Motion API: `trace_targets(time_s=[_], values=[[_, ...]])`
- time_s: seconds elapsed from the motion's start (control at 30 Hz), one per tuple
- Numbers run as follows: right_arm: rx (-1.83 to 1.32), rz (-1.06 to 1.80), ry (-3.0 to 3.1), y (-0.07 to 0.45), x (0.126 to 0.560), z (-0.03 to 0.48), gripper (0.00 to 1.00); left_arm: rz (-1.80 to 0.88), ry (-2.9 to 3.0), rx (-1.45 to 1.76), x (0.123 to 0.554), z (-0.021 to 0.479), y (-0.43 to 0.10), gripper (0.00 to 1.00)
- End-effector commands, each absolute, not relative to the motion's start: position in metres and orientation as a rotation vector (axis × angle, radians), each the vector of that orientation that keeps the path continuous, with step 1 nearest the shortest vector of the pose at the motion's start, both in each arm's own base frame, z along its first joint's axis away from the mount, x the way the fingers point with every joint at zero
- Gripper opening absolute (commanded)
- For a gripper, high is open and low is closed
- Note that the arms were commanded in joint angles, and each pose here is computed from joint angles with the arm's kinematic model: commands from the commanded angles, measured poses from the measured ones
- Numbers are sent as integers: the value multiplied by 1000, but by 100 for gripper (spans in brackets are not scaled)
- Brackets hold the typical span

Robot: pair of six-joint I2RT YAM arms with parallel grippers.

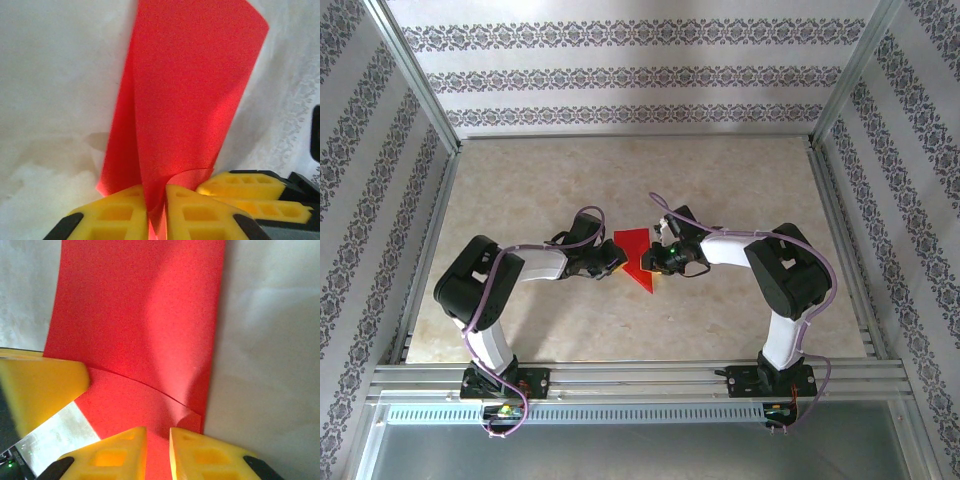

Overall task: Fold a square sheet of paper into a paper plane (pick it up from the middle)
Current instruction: Fourth fold the wing at the center of the table.

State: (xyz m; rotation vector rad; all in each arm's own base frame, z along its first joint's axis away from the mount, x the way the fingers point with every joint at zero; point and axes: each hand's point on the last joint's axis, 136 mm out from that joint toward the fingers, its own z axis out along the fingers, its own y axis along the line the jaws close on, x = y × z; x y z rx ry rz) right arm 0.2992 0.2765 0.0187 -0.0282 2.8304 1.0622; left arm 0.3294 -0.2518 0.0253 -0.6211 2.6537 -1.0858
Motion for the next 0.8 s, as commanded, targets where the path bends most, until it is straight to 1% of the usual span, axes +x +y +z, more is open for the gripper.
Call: trace_targets(time_s=[0.0,0.1,0.2,0.27,0.37,0.43,0.57,0.77], values=[[-15,1023,2772,264,313,36,26,-1121,2597,-566,346,35,-255,12],[-64,988,2674,254,327,62,33,-1115,2583,-568,350,39,-256,10],[-175,856,2556,242,336,83,44,-1116,2560,-590,355,44,-255,9],[-245,735,2478,232,341,92,47,-1133,2537,-617,358,50,-257,9],[-372,578,2358,224,343,102,50,-1128,2519,-688,361,53,-254,9],[-478,521,2286,227,339,104,50,-1107,2514,-730,362,56,-253,9],[-682,486,2161,242,324,100,50,-1034,2532,-768,363,61,-252,9],[-867,413,2121,264,306,79,49,-993,2548,-815,365,64,-256,9]])
